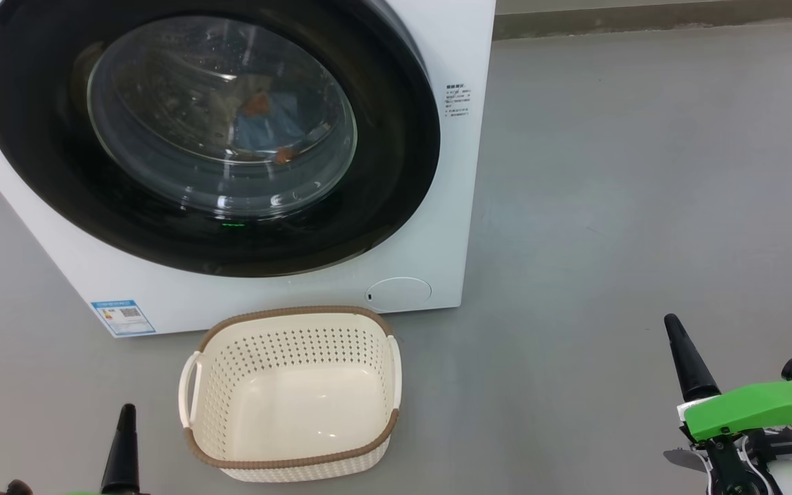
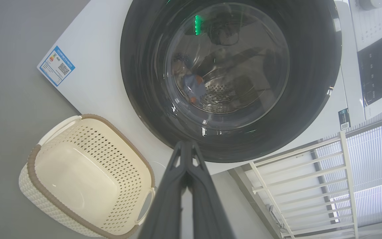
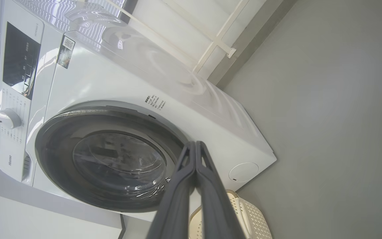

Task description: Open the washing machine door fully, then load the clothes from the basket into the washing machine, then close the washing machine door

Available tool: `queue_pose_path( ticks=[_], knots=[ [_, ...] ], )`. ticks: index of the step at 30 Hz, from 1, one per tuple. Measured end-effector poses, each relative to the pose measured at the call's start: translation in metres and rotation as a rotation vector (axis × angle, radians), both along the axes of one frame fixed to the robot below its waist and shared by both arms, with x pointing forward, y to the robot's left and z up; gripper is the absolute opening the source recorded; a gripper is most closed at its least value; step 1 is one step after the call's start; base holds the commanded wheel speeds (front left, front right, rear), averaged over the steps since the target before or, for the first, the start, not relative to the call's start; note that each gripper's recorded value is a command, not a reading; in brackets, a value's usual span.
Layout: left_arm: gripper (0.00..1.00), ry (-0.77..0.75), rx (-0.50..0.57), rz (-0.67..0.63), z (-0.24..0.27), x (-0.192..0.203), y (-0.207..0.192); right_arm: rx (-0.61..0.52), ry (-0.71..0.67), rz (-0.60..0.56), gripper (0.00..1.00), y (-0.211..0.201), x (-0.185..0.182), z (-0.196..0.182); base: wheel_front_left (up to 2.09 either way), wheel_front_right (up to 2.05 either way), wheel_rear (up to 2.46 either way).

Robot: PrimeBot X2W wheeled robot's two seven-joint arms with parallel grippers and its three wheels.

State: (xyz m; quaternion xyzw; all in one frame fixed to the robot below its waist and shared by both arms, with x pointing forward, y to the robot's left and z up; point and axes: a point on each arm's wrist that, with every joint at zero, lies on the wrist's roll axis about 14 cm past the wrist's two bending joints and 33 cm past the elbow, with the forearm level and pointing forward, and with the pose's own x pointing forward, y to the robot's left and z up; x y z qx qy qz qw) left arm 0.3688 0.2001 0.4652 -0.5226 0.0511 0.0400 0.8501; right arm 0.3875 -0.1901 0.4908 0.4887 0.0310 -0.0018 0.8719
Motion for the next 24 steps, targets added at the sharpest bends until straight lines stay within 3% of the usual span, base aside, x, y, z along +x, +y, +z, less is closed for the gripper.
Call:
queue_pose_path(
  ticks=[24],
  knots=[
    [0.00, -0.010, -0.234, 0.014, 0.0047, 0.0030, -0.0048, 0.277, 0.008, -0.044, 0.00, -0.0082, -0.0008, 0.0003, 0.00, 0.00, 0.00]
  ],
)
